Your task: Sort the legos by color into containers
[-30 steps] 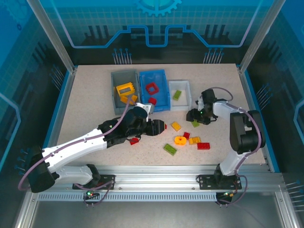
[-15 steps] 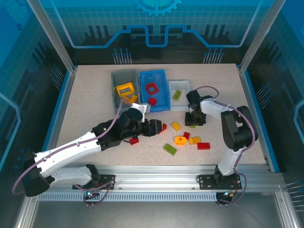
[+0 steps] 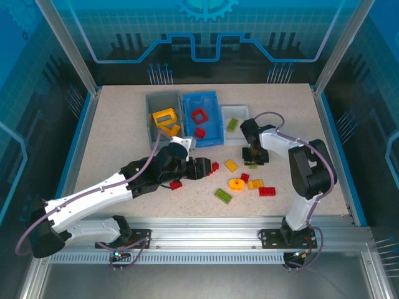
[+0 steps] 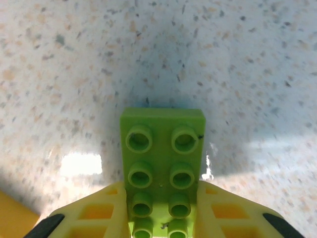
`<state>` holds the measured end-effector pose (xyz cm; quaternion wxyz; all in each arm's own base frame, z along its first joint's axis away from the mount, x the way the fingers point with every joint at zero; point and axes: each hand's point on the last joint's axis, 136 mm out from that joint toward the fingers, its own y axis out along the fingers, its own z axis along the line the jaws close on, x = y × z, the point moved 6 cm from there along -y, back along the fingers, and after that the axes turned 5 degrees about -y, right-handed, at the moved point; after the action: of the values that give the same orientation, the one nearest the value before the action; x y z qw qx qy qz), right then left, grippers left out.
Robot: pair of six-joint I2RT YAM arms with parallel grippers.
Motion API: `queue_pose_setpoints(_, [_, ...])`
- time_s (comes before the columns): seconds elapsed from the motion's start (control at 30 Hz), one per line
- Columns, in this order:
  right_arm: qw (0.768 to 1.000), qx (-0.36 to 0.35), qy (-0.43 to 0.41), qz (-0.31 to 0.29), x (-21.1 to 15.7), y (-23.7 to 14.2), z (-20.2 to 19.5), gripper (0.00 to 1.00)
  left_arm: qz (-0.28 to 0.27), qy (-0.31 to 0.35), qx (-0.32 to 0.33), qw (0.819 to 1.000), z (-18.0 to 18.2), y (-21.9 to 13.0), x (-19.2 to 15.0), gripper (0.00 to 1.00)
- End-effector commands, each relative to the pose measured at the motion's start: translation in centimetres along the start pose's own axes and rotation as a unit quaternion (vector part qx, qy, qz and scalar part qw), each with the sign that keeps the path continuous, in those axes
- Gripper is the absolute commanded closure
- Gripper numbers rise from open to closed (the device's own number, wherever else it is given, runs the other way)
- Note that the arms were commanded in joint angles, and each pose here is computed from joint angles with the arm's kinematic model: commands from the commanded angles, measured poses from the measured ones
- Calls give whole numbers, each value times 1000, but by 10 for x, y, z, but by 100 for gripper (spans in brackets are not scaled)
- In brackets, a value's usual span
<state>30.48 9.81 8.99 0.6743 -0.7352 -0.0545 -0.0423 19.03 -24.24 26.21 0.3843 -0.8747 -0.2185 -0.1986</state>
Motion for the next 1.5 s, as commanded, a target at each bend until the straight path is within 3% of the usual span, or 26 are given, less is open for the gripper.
queue_pose_setpoints(0.0, [997, -4, 2, -76, 8, -50, 3, 76, -18, 15, 0, 1000, -15, -13, 16, 41])
queue_pose_setpoints(0.1, [996, 13, -8, -93, 25, -70, 17, 76, -19, 10, 2, 1000, -23, -12, 33, 41])
queue_pose_setpoints(0.3, [994, -6, 15, -107, 86, -73, 36, 81, -31, 14, 8, 999, -31, 1, 77, 41])
queue_pose_setpoints(0.67, [989, -40, 104, -97, 163, -42, 47, 82, -47, 16, 1, 999, -29, 34, 112, 41])
queue_pose_setpoints(0.97, [989, -17, 129, -72, 180, -11, 46, 78, -41, 16, 4, 999, -27, 41, 110, 41])
queue_pose_setpoints(1.1, [989, -4, 128, -71, 183, -9, 50, 65, -38, 13, 7, 999, -24, 40, 108, 41])
queue_pose_setpoints(1.23, [988, 7, 126, -84, 181, -23, 55, 55, -37, 8, 13, 999, -18, 37, 103, 41])
queue_pose_setpoints(1.47, [981, 28, 133, -135, 173, -73, 54, 55, -30, -1, 25, 999, -7, 32, 91, 41])
